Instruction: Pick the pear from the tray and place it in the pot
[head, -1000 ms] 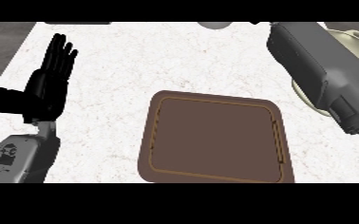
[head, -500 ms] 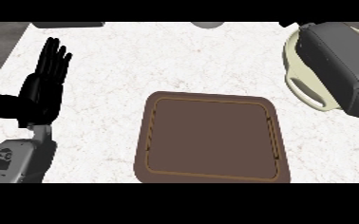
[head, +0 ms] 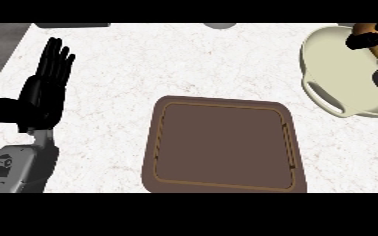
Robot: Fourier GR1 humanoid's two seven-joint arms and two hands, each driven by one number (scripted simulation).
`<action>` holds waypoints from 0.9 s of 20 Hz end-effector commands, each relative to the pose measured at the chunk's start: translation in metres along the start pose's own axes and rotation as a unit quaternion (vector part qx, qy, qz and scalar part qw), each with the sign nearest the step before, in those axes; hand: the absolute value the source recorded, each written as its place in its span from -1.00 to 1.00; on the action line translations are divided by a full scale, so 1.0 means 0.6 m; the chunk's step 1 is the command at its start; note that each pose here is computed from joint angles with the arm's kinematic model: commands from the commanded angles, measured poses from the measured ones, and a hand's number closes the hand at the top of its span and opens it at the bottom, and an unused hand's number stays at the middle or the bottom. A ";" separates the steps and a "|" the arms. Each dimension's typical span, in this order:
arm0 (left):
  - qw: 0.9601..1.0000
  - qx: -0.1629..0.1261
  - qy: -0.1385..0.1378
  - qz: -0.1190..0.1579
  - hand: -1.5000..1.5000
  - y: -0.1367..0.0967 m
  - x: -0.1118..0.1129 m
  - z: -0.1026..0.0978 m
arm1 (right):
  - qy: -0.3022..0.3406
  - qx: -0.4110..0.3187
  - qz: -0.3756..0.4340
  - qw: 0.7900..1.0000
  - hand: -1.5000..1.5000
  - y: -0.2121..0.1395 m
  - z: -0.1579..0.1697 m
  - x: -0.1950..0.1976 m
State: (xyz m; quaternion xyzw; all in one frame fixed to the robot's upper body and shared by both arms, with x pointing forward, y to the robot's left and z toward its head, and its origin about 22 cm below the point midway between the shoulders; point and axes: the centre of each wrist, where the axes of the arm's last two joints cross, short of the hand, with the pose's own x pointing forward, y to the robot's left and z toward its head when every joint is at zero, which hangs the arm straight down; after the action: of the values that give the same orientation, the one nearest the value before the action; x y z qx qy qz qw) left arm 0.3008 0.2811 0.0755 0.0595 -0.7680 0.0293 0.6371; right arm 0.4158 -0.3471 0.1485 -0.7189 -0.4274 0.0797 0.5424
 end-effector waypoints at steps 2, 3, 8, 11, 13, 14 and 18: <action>1.000 -0.008 -0.004 0.002 0.00 0.020 0.014 -0.004 | 0.006 -0.006 0.000 1.000 1.00 0.021 -0.007 -0.089; 1.000 -0.012 -0.001 0.008 0.00 -0.012 0.007 0.021 | 0.005 -0.011 0.005 1.000 1.00 -0.010 -0.034 -0.134; 1.000 -0.015 -0.016 0.004 0.00 -0.034 0.004 0.000 | 0.025 -0.008 0.010 1.000 1.00 0.032 -0.033 -0.163; 1.000 -0.017 -0.003 -0.001 0.00 -0.032 0.027 0.001 | 0.037 0.040 0.020 0.998 1.00 0.058 -0.024 -0.204; 0.999 -0.027 -0.010 0.013 0.00 -0.051 0.019 -0.006 | 0.058 0.083 0.004 0.995 1.00 0.055 -0.034 -0.179; 1.000 -0.026 -0.003 0.014 0.00 -0.043 0.012 -0.010 | 0.083 0.098 -0.025 0.991 1.00 0.061 -0.026 -0.189; 1.000 -0.023 -0.009 0.003 0.00 -0.032 -0.001 -0.014 | 0.093 0.154 -0.088 0.980 -1.00 0.074 -0.015 -0.226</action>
State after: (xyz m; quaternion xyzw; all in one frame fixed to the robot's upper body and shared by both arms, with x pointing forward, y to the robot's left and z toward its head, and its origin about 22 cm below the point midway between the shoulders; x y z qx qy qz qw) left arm 0.3090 0.2579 0.0800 0.0411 -0.7743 0.0161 0.6313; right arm 0.3719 -0.4422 0.0870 -0.6414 -0.4016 0.0443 0.6522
